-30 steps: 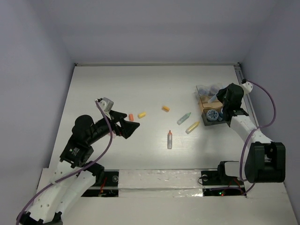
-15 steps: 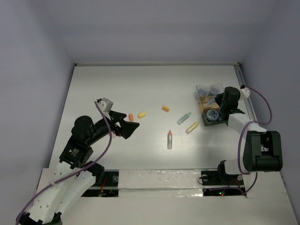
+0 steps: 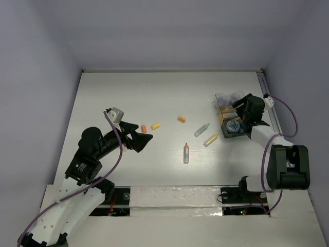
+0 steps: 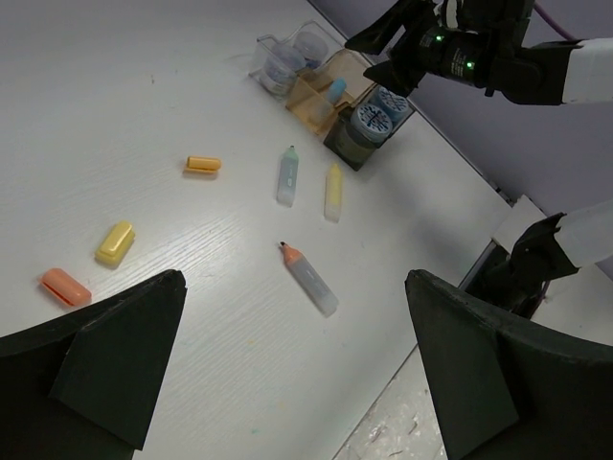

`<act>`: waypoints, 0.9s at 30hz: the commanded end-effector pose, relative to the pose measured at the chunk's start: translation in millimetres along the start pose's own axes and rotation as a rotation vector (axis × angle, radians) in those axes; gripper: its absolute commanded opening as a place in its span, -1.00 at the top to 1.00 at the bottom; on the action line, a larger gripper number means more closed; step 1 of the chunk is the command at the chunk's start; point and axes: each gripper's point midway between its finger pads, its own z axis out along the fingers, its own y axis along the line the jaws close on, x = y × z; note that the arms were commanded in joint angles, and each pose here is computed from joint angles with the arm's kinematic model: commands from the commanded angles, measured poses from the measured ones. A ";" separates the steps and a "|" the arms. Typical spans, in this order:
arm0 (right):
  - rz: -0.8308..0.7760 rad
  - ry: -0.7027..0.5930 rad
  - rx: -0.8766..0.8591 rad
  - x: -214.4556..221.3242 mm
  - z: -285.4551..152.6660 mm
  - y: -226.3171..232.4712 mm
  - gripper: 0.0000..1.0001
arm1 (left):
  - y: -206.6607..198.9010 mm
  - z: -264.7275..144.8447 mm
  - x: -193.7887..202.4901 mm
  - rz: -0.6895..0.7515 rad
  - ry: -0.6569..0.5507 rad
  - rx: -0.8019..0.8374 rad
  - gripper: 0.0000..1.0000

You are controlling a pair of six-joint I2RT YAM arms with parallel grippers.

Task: Sort the stationery into containers
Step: Place the pen in the storage box, then pick up the pen from the center of the board.

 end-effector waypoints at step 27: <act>-0.912 0.756 -0.385 252.8 -233.5 50.2 -0.46 | 43.9 -7.1 -18.6 -0.020 -0.102 -0.270 -0.98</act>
